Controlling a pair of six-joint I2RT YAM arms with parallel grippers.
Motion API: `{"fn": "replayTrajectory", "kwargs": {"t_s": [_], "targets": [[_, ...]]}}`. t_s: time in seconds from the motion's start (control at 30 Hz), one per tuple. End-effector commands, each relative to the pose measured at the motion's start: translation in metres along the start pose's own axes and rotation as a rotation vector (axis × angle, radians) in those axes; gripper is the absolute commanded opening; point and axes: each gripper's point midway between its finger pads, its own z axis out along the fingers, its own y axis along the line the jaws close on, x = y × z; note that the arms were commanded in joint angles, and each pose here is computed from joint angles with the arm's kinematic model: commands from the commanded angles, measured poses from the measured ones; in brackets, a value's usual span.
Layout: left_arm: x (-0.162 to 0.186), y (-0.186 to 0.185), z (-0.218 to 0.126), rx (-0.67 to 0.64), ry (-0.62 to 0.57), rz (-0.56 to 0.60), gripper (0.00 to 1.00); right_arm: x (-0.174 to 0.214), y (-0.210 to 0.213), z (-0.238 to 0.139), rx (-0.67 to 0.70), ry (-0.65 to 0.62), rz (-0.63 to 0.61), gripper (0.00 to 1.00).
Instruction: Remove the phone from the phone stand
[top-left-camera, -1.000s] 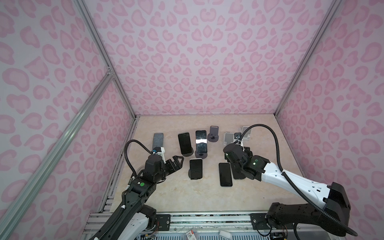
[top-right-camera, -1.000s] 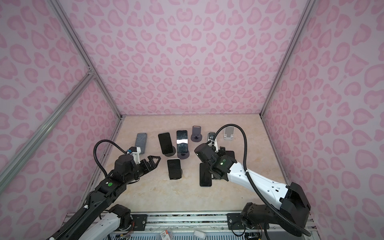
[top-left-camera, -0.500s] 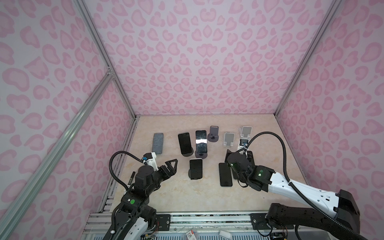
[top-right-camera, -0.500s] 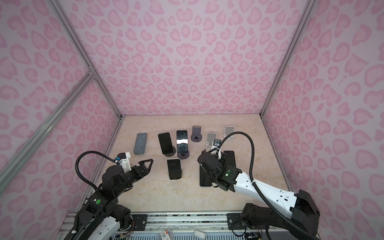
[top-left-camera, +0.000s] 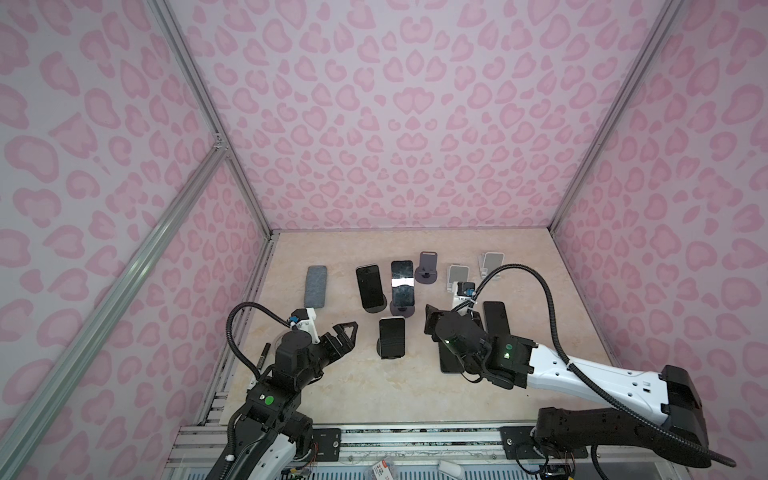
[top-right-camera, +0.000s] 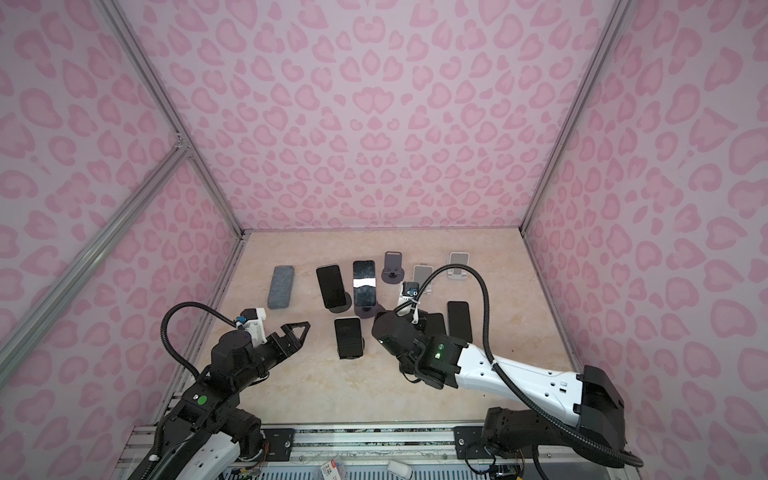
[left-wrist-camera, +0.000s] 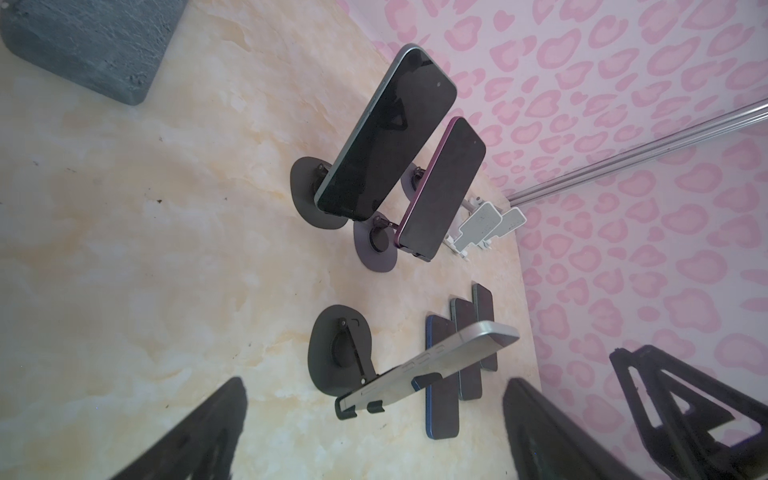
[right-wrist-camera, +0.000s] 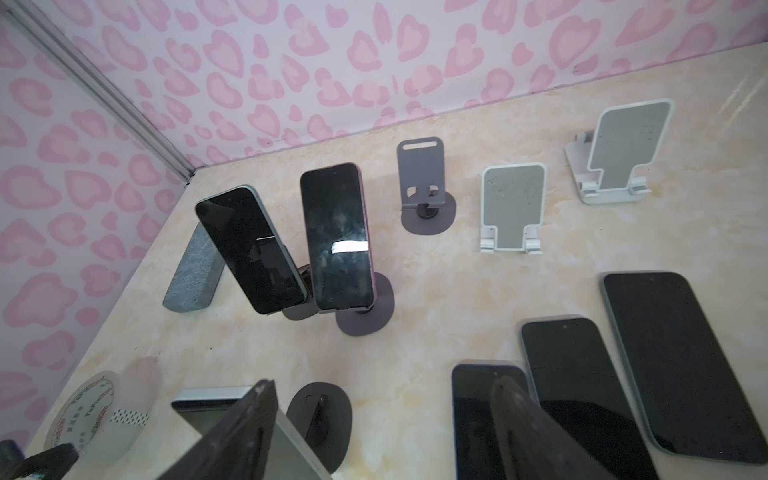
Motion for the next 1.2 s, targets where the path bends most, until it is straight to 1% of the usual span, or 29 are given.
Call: {"fn": "replayTrajectory", "kwargs": {"t_s": [0.0,0.13,0.33,0.67,0.97,1.17], "targets": [[0.000,0.006,0.000,-0.008,-0.021,-0.060,0.99,0.012,0.020,0.008,-0.025,0.028,0.032,0.85],[-0.001,0.018,-0.001,-0.002,-0.081,-0.135,0.99,0.022,0.051,0.022,-0.056,0.062,0.010,0.88],[-0.003,0.017,-0.010,0.018,-0.111,-0.143,0.98,0.033,0.072,0.036,-0.042,0.101,-0.047,0.90],[-0.002,0.020,-0.007,0.028,-0.120,-0.149,0.99,0.051,0.081,0.050,0.004,0.142,-0.140,0.93],[0.000,0.022,-0.006,0.021,-0.119,-0.135,0.99,0.070,0.086,0.061,0.038,0.172,-0.168,0.96],[0.001,0.025,-0.005,0.016,-0.117,-0.133,1.00,0.078,0.082,0.065,0.074,0.181,-0.151,0.96]]}}
